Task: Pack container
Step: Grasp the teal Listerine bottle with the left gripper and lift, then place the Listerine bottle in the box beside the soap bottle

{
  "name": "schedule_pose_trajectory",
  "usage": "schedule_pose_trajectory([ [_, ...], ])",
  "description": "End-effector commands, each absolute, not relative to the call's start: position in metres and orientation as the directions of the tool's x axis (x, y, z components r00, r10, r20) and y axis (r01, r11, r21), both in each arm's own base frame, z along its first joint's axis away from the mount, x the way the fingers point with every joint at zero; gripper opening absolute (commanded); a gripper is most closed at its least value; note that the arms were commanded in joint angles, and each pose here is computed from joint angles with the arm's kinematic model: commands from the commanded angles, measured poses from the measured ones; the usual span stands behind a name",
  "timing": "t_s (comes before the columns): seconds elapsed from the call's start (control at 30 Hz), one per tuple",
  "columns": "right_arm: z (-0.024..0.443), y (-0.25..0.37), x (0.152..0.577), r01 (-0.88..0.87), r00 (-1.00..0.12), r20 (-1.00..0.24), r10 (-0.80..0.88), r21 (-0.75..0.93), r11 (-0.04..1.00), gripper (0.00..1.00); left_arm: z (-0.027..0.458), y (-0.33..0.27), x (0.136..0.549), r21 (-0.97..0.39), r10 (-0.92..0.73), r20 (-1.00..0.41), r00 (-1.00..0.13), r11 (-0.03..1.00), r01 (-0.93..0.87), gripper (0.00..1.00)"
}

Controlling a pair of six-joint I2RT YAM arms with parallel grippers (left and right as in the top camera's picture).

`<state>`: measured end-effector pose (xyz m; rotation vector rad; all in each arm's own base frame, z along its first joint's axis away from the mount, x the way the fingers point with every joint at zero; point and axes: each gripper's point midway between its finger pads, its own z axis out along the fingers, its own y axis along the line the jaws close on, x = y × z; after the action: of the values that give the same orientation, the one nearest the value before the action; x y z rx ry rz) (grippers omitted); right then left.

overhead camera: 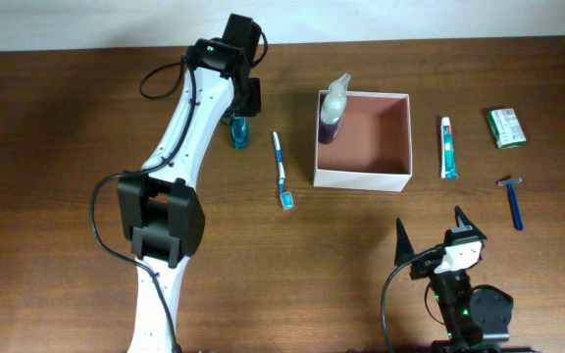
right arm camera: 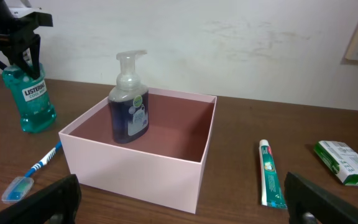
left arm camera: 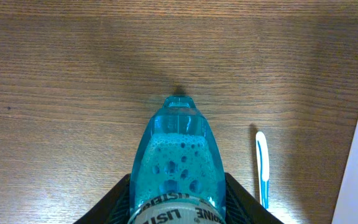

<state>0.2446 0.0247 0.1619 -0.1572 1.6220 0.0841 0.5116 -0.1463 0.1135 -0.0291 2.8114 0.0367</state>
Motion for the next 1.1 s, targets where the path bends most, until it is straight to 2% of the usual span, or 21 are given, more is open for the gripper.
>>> schedule_pose_trajectory([
  [0.0,0.16,0.028,0.244,-0.168,-0.054,-0.998,-0.043,-0.034,0.985,0.99,0.125,-0.152,0.513,-0.035,-0.025,-0.334,-0.942,0.999,-0.014,0.21],
  [0.23,0.16,0.028,0.244,-0.168,-0.054,-0.998,-0.043,-0.034,0.985,0.99,0.185,-0.167,0.521,-0.136,-0.04,-0.444,-0.895,0.99,0.023,0.21],
  [0.43,0.16,0.028,0.244,-0.168,-0.054,-0.998,-0.043,-0.034,0.985,0.99,0.287,-0.179,0.518,-0.208,-0.064,-0.626,-0.777,0.974,0.088,0.21],
  [0.6,0.16,0.028,0.244,-0.168,-0.054,-0.998,-0.043,-0.034,0.985,0.99,0.374,-0.189,0.497,-0.225,-0.086,-0.769,-0.633,0.964,0.142,0.21],
  [0.67,0.16,0.028,0.244,-0.168,-0.054,-0.998,-0.043,-0.034,0.985,0.99,0.391,-0.197,0.488,-0.233,-0.085,-0.792,-0.605,0.957,0.171,0.21],
  [0.9,0.16,0.028,0.244,-0.168,-0.054,-0.998,-0.043,-0.034,0.985,0.99,0.42,-0.264,0.453,-0.252,-0.036,-0.836,-0.547,0.912,0.325,0.21],
  [1.07,0.16,0.028,0.244,-0.168,-0.054,-0.998,-0.043,-0.034,0.985,0.99,0.403,-0.318,0.438,-0.249,0.026,-0.83,-0.557,0.877,0.411,0.21],
])
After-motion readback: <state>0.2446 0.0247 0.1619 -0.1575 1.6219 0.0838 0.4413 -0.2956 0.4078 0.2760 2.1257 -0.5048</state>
